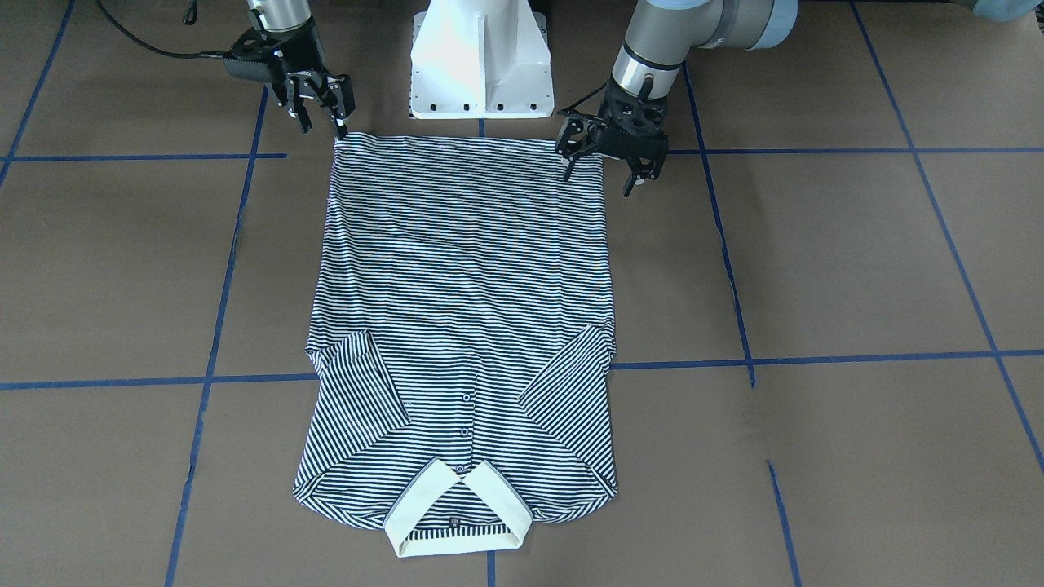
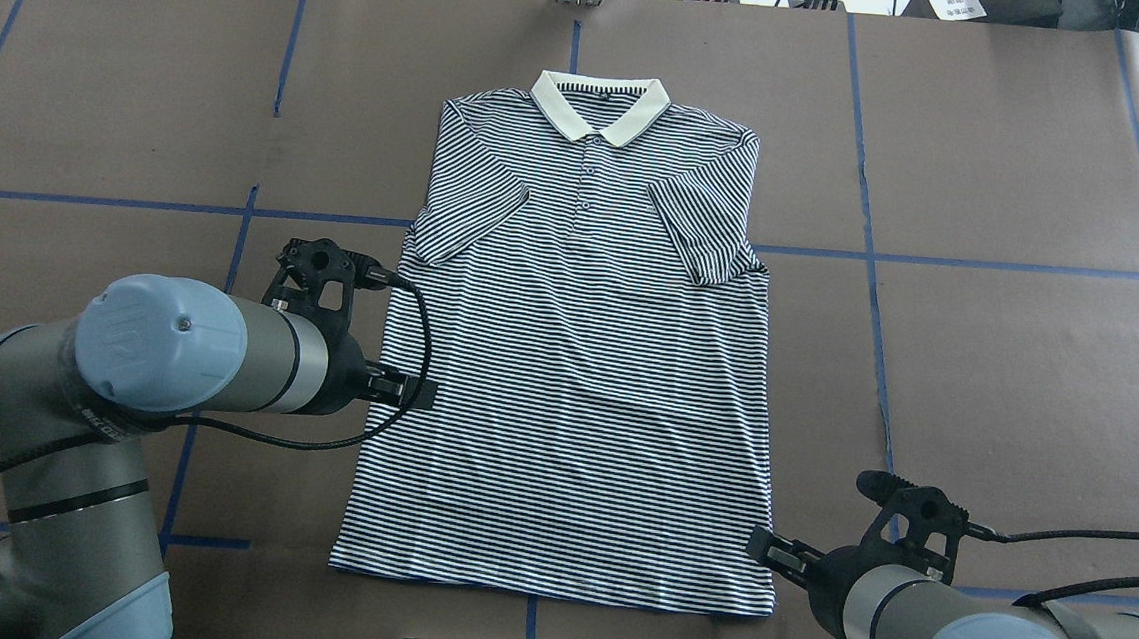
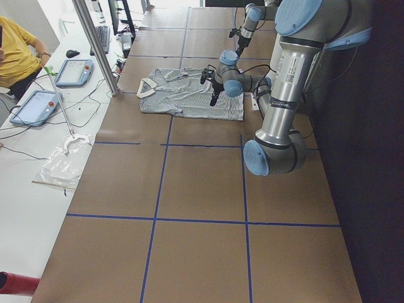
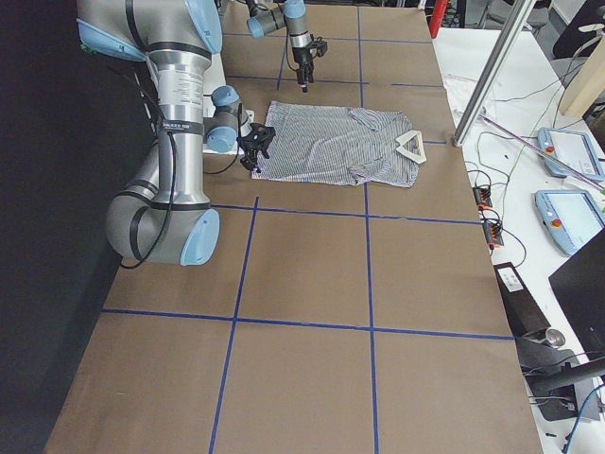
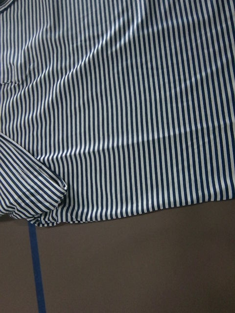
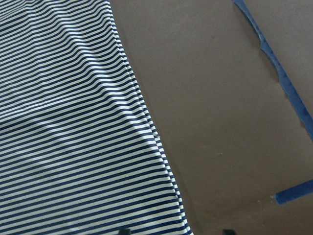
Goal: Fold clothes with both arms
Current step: 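Grasp the hem corners nearest the robot with both grippers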
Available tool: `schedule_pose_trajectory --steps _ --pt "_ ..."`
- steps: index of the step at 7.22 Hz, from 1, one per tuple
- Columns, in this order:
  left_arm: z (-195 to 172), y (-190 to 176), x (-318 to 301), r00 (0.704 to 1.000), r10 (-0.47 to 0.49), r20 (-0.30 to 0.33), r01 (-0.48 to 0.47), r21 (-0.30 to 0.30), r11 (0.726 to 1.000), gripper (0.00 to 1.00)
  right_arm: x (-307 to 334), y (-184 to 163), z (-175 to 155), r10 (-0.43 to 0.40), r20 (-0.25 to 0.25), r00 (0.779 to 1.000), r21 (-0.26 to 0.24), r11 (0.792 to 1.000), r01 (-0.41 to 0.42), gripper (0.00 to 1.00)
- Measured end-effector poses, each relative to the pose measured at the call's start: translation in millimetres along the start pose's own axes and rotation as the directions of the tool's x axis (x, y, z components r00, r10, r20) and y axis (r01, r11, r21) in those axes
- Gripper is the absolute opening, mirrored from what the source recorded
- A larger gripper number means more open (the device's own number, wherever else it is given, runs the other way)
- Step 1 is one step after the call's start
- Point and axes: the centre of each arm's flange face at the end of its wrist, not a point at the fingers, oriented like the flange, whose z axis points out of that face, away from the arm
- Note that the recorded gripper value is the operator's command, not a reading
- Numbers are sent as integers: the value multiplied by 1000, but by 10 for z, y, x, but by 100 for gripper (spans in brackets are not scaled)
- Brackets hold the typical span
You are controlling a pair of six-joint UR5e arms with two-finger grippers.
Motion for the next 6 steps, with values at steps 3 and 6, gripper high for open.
schedule_pose_trajectory --steps 3,6 --pt "-9 74 13 999 -36 -6 36 -13 999 100 -96 186 50 48 -47 998 37 998 -46 63" --pt "-2 88 18 999 -40 -7 40 -17 999 100 -109 390 264 40 -73 996 64 997 -35 63"
